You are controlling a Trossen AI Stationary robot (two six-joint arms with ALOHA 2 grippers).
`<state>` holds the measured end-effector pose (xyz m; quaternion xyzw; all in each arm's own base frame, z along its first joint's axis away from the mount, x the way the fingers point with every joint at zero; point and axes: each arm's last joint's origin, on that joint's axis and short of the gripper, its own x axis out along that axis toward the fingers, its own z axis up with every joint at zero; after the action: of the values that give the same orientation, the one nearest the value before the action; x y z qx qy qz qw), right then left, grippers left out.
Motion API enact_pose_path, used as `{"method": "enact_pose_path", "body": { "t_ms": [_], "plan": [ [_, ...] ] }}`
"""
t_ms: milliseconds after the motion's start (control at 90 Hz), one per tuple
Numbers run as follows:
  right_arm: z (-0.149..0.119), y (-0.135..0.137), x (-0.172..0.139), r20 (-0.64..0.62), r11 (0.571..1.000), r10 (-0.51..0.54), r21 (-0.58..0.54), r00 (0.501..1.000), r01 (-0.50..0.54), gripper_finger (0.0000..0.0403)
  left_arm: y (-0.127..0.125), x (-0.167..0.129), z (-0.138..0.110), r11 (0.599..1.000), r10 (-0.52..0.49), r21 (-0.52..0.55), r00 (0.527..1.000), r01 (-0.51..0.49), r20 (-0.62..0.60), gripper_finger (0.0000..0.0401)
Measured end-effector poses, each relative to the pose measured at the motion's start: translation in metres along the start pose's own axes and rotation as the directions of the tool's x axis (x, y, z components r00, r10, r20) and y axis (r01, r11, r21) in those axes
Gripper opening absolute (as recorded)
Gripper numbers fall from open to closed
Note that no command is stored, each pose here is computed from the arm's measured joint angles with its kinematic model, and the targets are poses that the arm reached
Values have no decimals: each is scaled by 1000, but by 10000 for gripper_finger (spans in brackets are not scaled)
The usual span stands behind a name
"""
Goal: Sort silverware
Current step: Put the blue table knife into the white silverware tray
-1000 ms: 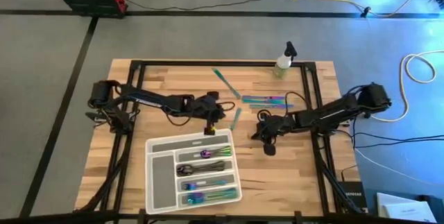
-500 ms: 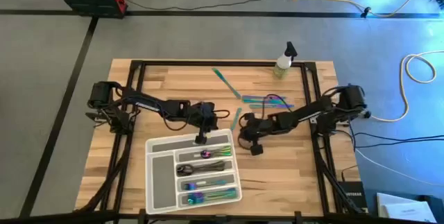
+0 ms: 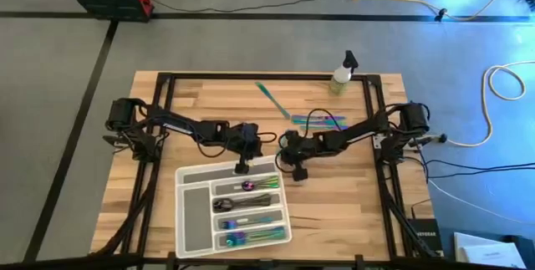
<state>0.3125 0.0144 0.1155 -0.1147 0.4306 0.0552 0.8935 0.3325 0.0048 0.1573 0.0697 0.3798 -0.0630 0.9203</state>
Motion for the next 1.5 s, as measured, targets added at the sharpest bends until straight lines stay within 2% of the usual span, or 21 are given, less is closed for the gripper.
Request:
{"method": "enact_pose_path", "body": {
  "t_ms": [133, 378, 600, 1100, 1289, 1500],
  "plan": [
    [8, -8, -1, 16, 996, -88, 18, 996, 87, 0, 0, 0, 0, 1000, -2, 0, 1000, 2, 0, 0],
    [-4, -30, -1, -54, 992, -62, 104, 997, 67, 0, 0, 0, 0, 1000, -5, 0, 1000, 5, -1, 0],
    [-7, -39, -2, -60, 990, -64, 120, 996, 71, 0, 0, 0, 0, 1000, -6, 10, 1000, 6, -2, 0],
    [-30, -88, -8, -153, 957, -207, 172, 966, 232, 0, -1, 0, 0, 1000, -12, 5, 1000, 12, 3, 0],
    [-34, -95, -9, -162, 953, -219, 178, 962, 247, 0, -8, 1, 1, 994, -108, 11, 994, 108, 20, 0],
    [-33, -93, -9, -158, 955, -212, 174, 964, 239, 0, -18, 1, 3, 993, -103, 52, 994, 102, 21, 0]
  ]
}}
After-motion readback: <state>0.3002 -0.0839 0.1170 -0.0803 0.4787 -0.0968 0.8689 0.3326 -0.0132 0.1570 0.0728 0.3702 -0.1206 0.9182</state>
